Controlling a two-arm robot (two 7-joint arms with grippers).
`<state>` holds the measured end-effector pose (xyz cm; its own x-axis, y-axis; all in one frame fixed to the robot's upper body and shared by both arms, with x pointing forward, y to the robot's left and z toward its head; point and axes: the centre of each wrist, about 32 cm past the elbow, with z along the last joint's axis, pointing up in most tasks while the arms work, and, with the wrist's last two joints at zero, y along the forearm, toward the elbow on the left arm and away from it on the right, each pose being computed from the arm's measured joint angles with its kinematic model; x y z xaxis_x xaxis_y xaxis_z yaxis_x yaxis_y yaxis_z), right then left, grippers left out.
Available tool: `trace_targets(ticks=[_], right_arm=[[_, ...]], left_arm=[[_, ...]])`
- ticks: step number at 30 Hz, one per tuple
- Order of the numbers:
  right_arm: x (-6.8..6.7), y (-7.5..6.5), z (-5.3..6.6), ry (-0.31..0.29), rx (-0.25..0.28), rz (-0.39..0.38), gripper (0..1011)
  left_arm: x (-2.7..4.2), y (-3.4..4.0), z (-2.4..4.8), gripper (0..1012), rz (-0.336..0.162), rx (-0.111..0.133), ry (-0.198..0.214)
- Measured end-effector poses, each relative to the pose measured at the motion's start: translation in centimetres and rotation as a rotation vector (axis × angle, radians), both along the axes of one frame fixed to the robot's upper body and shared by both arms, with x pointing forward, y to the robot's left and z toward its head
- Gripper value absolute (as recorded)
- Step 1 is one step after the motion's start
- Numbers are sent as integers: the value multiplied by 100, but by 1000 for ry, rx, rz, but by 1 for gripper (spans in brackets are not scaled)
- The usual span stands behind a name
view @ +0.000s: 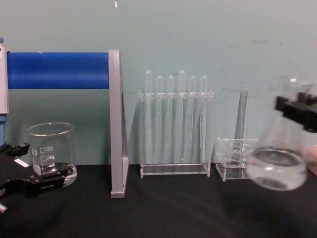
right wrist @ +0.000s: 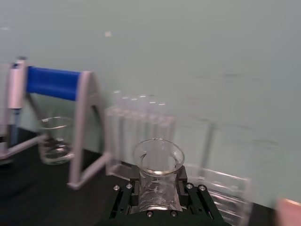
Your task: Grasp the erlenmeyer flask with one hand, shake it three times, then place it back.
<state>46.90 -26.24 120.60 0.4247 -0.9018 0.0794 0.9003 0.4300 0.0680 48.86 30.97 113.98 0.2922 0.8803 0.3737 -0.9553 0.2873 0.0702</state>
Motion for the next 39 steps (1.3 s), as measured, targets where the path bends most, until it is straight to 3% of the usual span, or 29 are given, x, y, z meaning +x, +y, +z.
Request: trace_targets(ticks=[16,21,29,39], right_arm=[[256,653,-58,27,-22,414,452],[289,738,-67,29,-21,463,452],[318,726,-63,26,-16,453,452],[302,357,-46,14,4,235,452]], left_arm=[[0,0,0,1001,0,0,0],[0,0,0,1001,0,0,0],[0,0,0,1001,0,0,0],[0,0,0,1001,0,0,0]])
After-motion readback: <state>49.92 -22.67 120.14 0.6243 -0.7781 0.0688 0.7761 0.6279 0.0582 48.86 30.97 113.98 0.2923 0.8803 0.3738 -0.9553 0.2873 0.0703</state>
